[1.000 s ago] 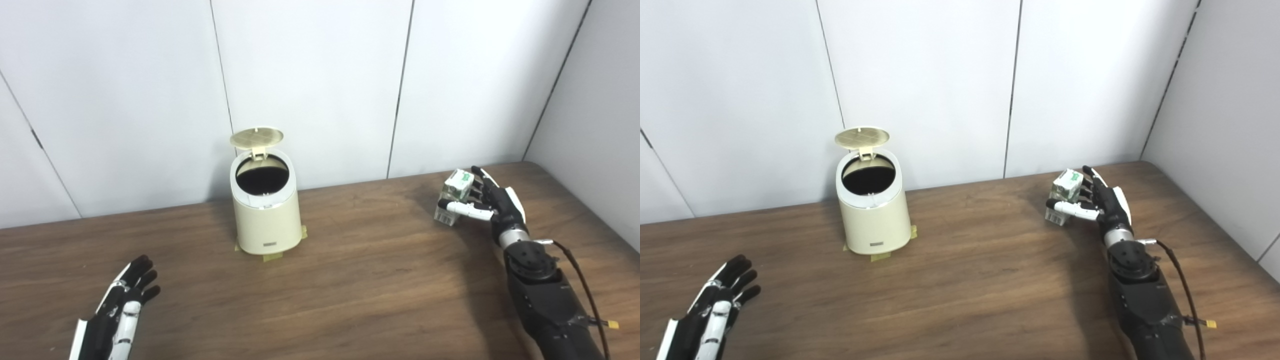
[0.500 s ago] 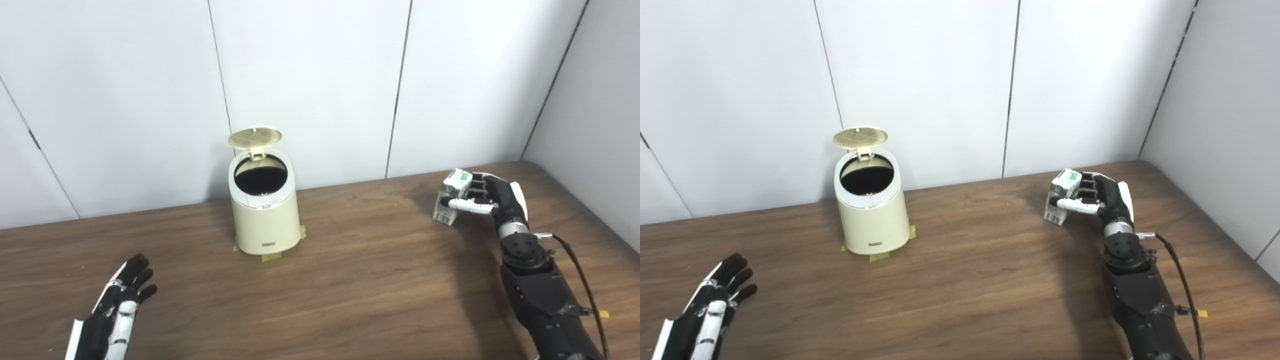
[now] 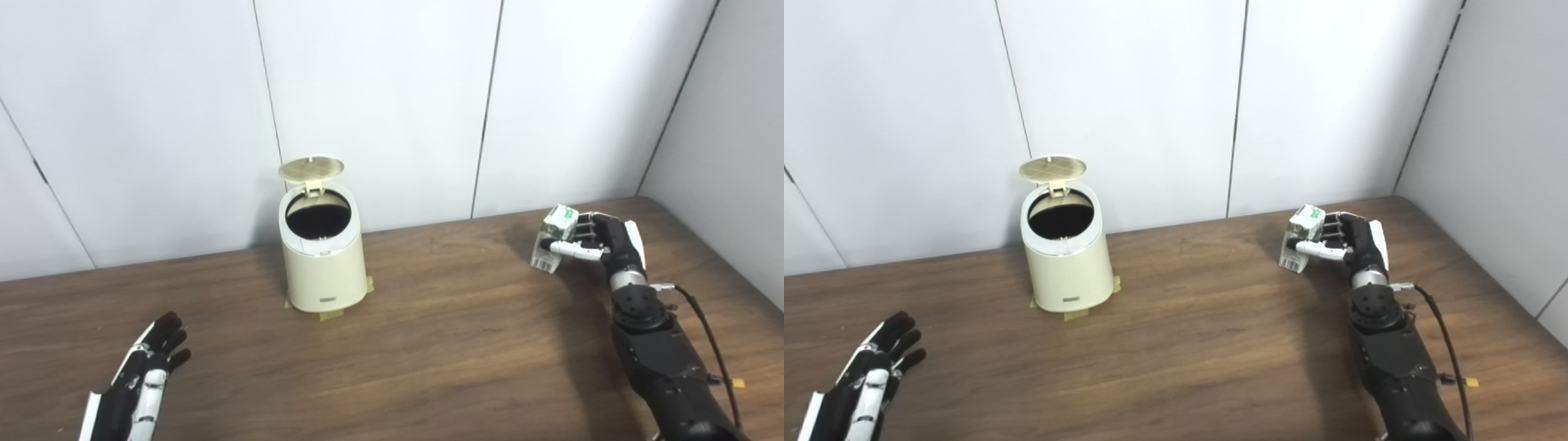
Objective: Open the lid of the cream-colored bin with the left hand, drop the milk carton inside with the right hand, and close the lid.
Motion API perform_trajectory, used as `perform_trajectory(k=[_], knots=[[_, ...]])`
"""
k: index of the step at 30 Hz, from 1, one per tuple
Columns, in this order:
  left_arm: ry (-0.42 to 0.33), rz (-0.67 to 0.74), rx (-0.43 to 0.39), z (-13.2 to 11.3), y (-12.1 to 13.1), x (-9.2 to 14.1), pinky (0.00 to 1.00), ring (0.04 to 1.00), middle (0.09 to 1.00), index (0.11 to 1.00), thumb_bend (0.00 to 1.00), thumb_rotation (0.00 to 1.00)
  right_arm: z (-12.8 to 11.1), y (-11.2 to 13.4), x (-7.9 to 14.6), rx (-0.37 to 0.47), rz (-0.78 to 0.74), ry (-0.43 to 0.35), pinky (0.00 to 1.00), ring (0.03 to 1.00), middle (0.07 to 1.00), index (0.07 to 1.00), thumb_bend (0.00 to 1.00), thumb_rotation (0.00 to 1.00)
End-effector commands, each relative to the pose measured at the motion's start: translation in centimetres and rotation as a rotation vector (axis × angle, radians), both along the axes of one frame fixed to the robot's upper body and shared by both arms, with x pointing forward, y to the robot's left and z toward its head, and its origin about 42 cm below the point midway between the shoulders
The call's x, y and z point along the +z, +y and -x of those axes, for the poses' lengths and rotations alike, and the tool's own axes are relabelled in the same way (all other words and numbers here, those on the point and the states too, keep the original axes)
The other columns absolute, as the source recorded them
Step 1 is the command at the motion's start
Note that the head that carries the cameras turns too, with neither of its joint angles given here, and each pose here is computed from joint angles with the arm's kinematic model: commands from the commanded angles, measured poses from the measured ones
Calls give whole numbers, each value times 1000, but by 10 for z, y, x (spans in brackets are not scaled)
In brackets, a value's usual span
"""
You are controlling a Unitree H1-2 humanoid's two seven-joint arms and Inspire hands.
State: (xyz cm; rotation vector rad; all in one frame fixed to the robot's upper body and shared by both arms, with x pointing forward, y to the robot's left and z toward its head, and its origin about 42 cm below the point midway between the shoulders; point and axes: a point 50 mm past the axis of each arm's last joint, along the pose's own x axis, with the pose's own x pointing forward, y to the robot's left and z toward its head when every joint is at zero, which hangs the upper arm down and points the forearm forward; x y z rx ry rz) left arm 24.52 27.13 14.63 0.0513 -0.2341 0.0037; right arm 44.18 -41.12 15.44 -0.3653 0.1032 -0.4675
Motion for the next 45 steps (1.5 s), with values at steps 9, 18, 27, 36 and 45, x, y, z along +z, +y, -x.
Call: perform_trajectory(k=[9,18,27,36,45], knots=[[-4,-17,-11,10,5,-1,854,900,907,882,264,684,-13,-7,35,-25,50,-112,457,500,503,469,528,0],[-3,-29,-9,9,5,-3,854,897,901,876,284,680,-7,15,56,31,69,-304,451,496,514,459,525,0],[1,-28,-1,12,4,-3,847,892,899,875,295,708,5,64,106,109,61,-460,389,519,526,462,521,0],[14,-12,1,14,1,-3,845,891,902,881,292,695,15,102,135,217,47,-543,394,440,478,490,523,0],[14,-8,5,12,1,-5,862,902,906,883,279,702,23,131,138,337,38,-579,394,444,497,476,522,0]])
